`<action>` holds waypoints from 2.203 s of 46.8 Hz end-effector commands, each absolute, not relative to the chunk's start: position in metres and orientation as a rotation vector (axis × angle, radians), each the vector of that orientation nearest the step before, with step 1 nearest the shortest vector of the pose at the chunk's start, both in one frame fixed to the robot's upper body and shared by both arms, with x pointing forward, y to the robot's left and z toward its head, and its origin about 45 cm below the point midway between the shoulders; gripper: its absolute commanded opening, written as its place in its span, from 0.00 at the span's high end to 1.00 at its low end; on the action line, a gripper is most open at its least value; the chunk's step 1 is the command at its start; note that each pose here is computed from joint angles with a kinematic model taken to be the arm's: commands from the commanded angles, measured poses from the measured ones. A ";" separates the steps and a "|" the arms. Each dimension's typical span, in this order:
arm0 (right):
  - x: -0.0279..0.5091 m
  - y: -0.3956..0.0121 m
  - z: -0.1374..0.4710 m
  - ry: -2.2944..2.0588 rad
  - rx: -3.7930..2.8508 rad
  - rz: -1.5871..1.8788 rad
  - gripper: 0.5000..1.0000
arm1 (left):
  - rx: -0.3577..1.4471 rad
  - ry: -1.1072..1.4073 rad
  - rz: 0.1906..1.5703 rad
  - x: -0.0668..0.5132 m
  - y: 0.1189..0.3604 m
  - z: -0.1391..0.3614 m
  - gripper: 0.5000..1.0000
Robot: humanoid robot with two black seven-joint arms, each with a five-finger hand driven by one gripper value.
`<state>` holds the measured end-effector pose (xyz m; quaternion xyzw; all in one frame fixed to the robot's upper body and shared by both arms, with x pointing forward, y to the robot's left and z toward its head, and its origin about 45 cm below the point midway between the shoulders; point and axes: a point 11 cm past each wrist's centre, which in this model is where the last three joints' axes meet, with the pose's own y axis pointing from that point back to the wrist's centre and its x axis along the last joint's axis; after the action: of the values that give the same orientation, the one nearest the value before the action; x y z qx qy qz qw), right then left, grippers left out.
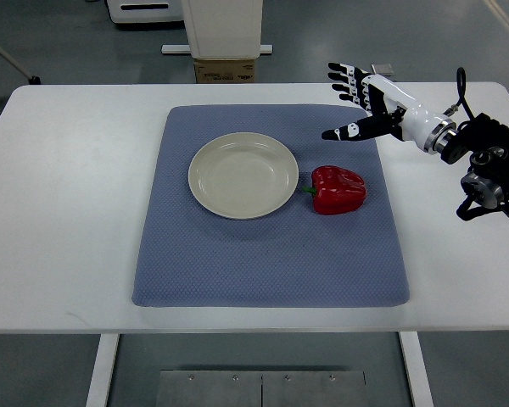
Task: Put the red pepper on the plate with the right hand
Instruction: 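Lower the right hand onto the red pepper and close fingers around it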
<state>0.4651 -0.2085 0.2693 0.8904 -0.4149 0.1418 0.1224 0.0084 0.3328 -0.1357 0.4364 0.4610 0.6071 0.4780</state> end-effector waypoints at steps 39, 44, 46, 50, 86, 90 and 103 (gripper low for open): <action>0.442 -0.191 0.245 -0.708 2.355 0.755 0.00 | 1.066 1.126 1.482 0.008 0.333 -0.136 0.00; 0.440 -0.190 0.240 -0.680 2.340 0.763 0.00 | 1.066 1.126 1.482 0.008 0.333 -0.136 0.00; 0.439 -0.190 0.238 -0.675 2.335 0.765 0.00 | 1.066 1.126 1.482 0.008 0.333 -0.136 0.00; 0.439 -0.190 0.237 -0.670 2.331 0.765 0.00 | 1.066 1.126 1.482 0.008 0.333 -0.136 0.00; 0.436 -0.202 0.210 -0.632 2.230 0.785 0.15 | 1.066 1.126 1.482 0.008 0.333 -0.136 0.00; 0.436 -0.203 0.210 -0.629 2.230 0.784 0.17 | 1.066 1.126 1.482 0.008 0.333 -0.136 0.00; 0.435 -0.204 0.207 -0.629 2.226 0.777 0.18 | 1.066 1.126 1.482 0.008 0.333 -0.136 0.00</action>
<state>0.4352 -0.2042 0.2077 0.8566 -0.2423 0.2996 0.3432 0.0083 0.3329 -0.1357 0.4366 0.4611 0.6070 0.4778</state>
